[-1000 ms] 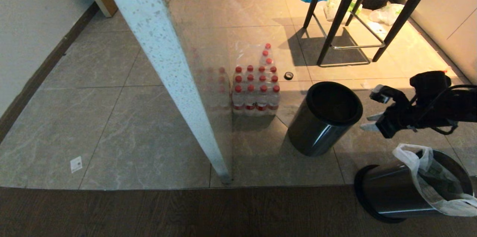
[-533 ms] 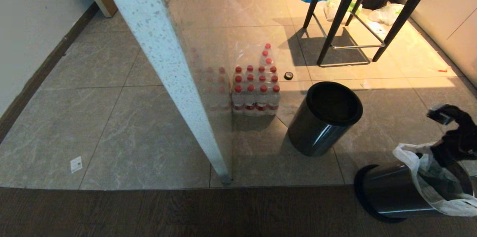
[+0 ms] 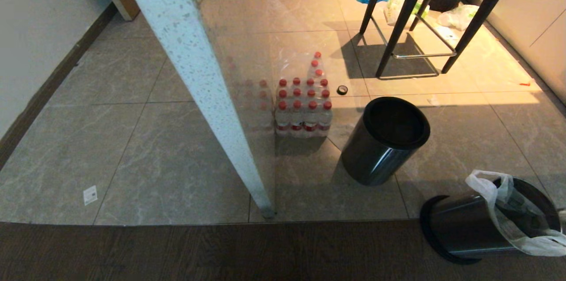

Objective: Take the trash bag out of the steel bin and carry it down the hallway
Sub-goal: Pick up the trash bag

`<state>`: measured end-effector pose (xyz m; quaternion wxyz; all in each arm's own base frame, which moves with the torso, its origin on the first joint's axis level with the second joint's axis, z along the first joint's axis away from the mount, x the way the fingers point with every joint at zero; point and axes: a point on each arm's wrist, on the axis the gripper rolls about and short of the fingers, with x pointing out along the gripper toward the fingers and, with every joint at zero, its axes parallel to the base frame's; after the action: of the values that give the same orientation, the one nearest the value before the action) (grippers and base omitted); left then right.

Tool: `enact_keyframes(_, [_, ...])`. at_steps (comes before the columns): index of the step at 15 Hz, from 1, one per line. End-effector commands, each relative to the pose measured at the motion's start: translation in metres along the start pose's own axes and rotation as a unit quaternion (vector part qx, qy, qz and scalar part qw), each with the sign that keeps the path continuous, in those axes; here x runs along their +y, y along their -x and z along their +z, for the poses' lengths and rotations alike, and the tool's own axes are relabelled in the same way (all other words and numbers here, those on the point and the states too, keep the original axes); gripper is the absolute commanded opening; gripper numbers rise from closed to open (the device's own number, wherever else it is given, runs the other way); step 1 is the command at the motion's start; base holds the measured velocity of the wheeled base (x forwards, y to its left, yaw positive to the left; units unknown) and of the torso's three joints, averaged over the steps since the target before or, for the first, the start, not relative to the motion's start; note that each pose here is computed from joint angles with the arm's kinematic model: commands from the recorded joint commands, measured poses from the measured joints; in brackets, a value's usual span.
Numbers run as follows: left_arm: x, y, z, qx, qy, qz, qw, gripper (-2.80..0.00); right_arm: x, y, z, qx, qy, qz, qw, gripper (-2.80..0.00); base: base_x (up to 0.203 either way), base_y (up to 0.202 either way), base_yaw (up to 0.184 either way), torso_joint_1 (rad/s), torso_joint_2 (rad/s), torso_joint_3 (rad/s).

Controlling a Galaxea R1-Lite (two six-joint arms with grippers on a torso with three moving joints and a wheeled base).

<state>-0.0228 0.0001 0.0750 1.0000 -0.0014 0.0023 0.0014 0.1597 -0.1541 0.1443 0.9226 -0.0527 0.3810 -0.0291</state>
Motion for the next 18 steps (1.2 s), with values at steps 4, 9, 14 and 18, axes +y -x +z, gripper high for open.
enact_keyframes(4, [0.0, 0.0, 0.0, 0.0, 0.0, 0.0, 1.0, -2.8, -0.01, 0.02, -0.032, 0.043, -0.073, -0.054, 0.995, 0.0, 0.0, 0.0, 0.0, 0.0, 0.0, 0.0])
enact_keyframes(9, [0.0, 0.0, 0.0, 0.0, 0.0, 0.0, 1.0, -2.8, -0.041, -0.005, -0.063, 0.085, -0.211, -0.052, 0.972, 0.0, 0.0, 0.0, 0.0, 0.0, 0.0, 0.0])
enact_keyframes(14, [0.0, 0.0, 0.0, 0.0, 0.0, 0.0, 1.0, -2.8, -0.048, -0.033, -0.075, 0.076, -0.286, 0.018, 0.955, 0.0, 0.0, 0.0, 0.0, 0.0, 0.0, 0.0])
enact_keyframes(18, [0.0, 0.0, 0.0, 0.0, 0.0, 0.0, 1.0, -2.8, -0.043, -0.059, -0.076, 0.088, -0.278, 0.065, 0.954, 0.0, 0.0, 0.0, 0.0, 0.0, 0.0, 0.0])
